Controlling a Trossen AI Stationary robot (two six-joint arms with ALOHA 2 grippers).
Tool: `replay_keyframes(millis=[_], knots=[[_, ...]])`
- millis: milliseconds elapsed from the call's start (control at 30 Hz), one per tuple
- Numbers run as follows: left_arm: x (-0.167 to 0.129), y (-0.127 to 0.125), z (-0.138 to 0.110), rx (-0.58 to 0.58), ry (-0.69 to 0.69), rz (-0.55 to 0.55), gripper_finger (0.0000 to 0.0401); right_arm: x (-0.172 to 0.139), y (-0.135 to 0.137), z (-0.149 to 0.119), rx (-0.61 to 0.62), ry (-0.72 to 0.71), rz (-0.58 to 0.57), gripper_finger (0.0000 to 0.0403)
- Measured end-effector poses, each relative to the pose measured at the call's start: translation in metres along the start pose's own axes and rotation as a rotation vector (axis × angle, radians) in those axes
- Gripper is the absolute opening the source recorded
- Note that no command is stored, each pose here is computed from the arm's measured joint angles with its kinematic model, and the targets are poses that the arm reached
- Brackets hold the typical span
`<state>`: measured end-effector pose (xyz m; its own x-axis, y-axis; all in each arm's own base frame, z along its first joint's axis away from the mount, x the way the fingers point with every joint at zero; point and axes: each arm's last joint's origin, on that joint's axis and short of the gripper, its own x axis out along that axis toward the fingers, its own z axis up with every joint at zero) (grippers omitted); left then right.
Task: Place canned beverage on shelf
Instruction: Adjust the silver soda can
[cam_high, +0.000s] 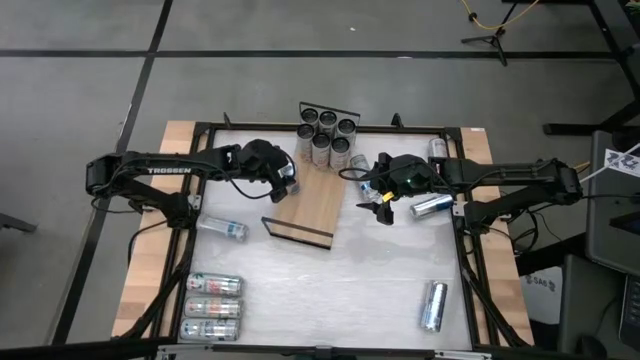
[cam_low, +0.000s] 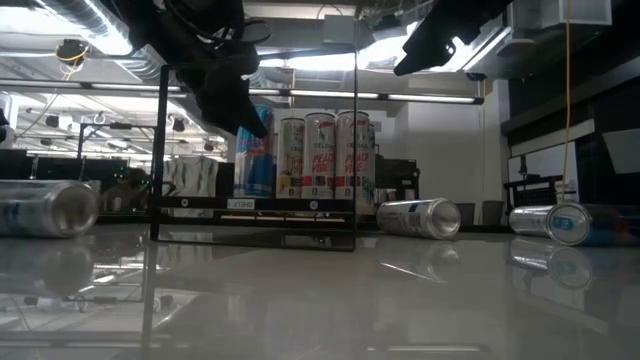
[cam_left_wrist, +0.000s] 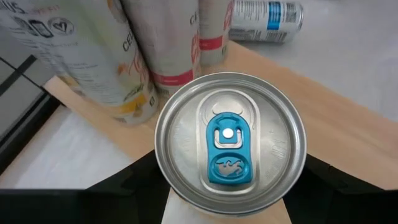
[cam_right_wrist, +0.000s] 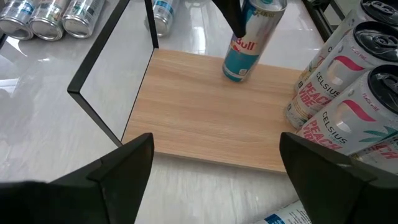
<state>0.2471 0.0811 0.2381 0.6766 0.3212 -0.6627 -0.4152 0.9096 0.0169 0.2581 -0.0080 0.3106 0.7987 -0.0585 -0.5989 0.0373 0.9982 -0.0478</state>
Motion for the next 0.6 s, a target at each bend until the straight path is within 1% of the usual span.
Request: replay_keyframes(millis=[600], knots=[[0.0,0.0001,0.0001,-0.006,0.0,0.0,0.0241,0.0,-0.0001,0.0,0.0,0.0,0.0,0.0344]])
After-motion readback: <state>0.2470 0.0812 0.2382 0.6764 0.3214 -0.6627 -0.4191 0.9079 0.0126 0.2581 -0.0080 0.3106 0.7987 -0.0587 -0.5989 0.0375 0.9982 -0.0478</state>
